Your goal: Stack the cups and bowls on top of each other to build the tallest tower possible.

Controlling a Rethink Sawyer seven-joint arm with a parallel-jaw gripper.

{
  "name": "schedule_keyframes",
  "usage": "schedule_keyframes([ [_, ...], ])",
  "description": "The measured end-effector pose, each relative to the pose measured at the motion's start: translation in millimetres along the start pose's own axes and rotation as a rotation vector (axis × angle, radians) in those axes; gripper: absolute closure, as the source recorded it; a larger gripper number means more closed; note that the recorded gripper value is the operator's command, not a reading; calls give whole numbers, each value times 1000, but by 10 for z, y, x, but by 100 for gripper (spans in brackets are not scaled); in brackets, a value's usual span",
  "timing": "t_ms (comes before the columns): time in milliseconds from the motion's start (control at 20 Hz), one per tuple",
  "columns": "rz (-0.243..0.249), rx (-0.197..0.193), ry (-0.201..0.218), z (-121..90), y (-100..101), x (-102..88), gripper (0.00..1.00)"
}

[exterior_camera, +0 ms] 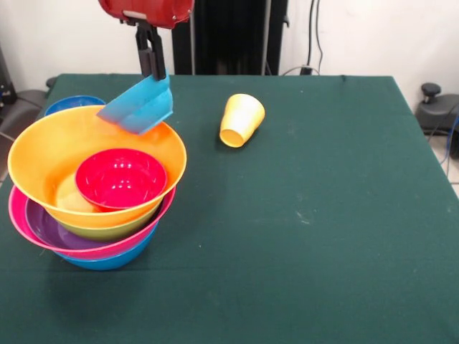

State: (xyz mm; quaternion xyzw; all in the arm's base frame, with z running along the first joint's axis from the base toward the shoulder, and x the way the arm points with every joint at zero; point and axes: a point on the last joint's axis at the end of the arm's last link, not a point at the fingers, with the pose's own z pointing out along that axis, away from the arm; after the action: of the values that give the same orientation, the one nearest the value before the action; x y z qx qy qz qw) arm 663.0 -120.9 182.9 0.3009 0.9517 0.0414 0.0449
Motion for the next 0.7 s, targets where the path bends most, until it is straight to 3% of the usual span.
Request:
schedule_keyframes([
  [300,-23,11,42,-57,80,-165,100],
  [700,-98,21,81,-247,158,-421,100],
])
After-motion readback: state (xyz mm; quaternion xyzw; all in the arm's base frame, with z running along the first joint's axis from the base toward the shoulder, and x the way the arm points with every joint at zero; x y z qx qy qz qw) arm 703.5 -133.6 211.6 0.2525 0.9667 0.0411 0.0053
